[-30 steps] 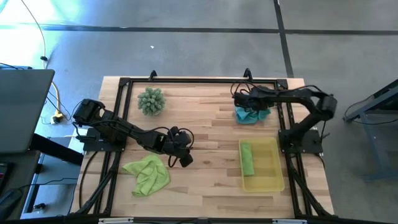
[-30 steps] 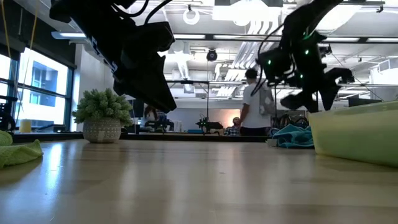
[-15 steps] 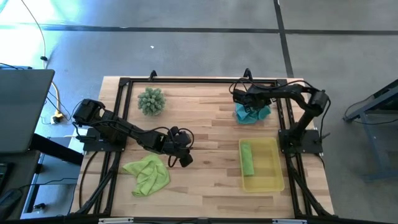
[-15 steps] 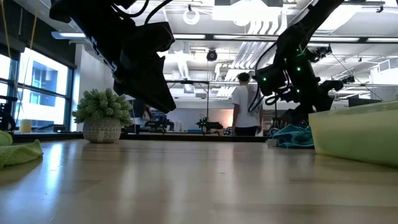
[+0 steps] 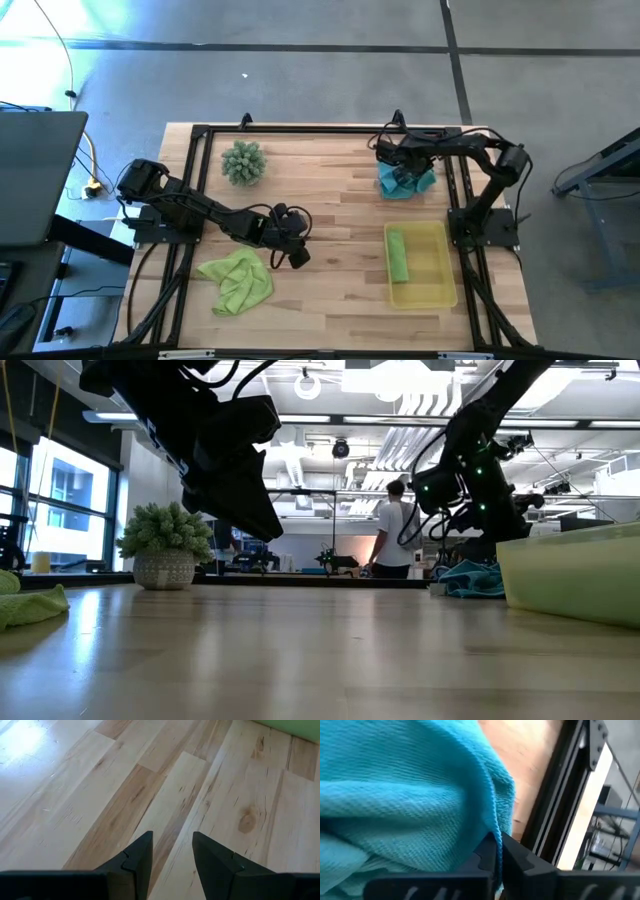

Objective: Roll microfiber towels into tight, uniform cylinder then place into a basket
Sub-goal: Fold the blue cloth

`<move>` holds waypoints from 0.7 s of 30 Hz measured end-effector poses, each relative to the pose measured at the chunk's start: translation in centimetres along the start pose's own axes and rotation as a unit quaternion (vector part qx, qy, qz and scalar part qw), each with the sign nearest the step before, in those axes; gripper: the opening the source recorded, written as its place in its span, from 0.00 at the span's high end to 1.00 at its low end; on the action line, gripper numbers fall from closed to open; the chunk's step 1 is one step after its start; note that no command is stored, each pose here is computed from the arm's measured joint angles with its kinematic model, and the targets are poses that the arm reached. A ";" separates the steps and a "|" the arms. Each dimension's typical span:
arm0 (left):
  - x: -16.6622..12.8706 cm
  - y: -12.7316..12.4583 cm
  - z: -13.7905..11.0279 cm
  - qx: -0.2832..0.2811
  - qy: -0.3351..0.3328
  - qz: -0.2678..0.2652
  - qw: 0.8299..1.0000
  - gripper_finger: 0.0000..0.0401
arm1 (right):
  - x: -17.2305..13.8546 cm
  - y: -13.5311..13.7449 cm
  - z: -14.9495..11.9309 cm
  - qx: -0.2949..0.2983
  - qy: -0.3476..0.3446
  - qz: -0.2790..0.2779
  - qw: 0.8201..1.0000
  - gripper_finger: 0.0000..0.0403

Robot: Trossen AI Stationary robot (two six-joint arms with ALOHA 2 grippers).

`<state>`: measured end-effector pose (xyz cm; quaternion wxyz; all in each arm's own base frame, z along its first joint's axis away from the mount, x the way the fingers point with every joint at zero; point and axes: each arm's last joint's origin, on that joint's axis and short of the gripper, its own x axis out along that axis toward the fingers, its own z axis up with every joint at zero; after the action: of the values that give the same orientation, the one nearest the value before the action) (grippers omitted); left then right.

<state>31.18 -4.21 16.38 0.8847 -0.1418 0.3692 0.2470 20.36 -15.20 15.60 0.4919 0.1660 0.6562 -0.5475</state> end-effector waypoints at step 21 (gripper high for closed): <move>0.2 0.0 2.2 0.045 -0.097 0.004 0.994 0.68 | -14.2 3.0 -9.4 -0.202 -0.340 0.292 0.871 1.00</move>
<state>32.61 -3.22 17.71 0.9209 -0.0761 0.2926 0.2461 24.81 -1.37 24.90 0.8449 0.0500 0.4665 -0.2570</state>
